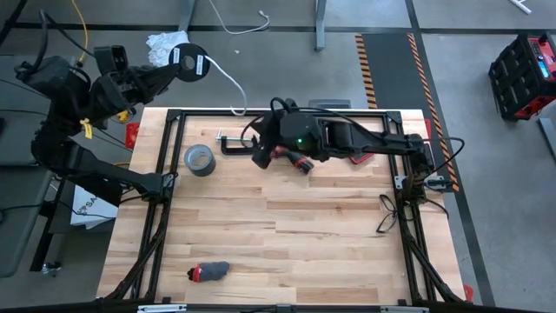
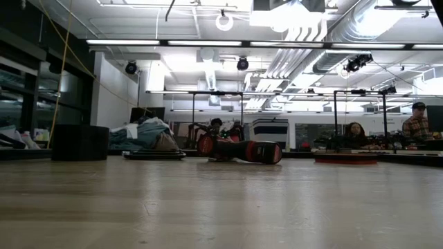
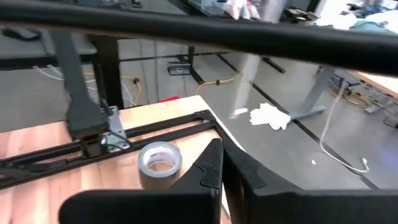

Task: Coil cords
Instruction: Coil the white cable wire into the black spool

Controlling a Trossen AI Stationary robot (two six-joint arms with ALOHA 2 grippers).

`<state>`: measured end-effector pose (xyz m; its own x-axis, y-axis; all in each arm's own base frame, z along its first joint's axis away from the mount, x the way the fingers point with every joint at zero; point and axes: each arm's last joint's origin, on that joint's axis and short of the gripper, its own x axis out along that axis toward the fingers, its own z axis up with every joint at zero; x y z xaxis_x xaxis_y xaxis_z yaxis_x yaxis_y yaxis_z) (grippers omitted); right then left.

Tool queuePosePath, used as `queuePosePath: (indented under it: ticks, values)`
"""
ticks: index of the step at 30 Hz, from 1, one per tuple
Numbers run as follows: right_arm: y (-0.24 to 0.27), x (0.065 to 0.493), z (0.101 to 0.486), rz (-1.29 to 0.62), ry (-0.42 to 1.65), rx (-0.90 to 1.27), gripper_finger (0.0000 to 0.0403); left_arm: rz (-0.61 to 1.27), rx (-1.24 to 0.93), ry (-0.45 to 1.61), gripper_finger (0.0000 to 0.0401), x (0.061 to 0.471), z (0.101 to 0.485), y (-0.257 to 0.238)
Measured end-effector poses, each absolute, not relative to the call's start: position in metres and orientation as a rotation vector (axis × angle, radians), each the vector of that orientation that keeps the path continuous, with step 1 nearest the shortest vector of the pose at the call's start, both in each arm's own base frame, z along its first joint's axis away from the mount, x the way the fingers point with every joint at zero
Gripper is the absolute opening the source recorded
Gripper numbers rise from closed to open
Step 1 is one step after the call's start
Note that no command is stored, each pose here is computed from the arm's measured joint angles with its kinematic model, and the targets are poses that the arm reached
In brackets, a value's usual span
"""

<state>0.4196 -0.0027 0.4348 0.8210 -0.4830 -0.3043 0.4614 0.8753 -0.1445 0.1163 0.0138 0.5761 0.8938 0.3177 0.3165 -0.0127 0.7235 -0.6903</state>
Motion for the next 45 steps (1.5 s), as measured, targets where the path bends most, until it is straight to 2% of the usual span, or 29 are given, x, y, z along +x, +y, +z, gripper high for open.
queuePosePath:
  ticks: [10,13,17,21,25,29,39,42,45]
  values:
    - [0.003,0.416,0.44,-0.484,0.314,-0.023,0.0,0.216,-0.75,-0.433,0.0,0.119,0.575,0.015]
    - [0.006,0.405,0.451,-0.421,0.303,-0.014,0.001,0.221,-0.756,-0.437,0.0,0.119,0.575,0.015]
    - [0.006,0.395,0.459,-0.4,0.306,-0.032,0.0063,0.223,-0.758,-0.438,0.0,0.119,0.575,0.015]
    - [0.006,0.401,0.459,-0.413,0.27,-0.024,0.0145,0.218,-0.762,-0.43,0.0,0.122,0.574,0.015]
    - [0.003,0.409,0.454,-0.509,0.248,-0.036,0.0221,0.216,-0.773,-0.426,0.0,0.124,0.574,0.015]
    - [-0.007,0.416,0.447,-0.538,0.253,-0.026,0.026,0.214,-0.773,-0.429,0.0,0.123,0.574,0.015]
    - [-0.022,0.428,0.442,-0.538,0.208,0.019,0.0255,0.214,-0.773,-0.427,0.0,0.123,0.574,0.015]
    - [-0.023,0.427,0.442,-0.555,0.201,0.018,0.024,0.217,-0.772,-0.42,0.0,0.125,0.573,0.015]
    - [-0.023,0.427,0.442,-0.57,0.201,0.013,0.0208,0.218,-0.772,-0.417,0.0,0.127,0.573,0.015]
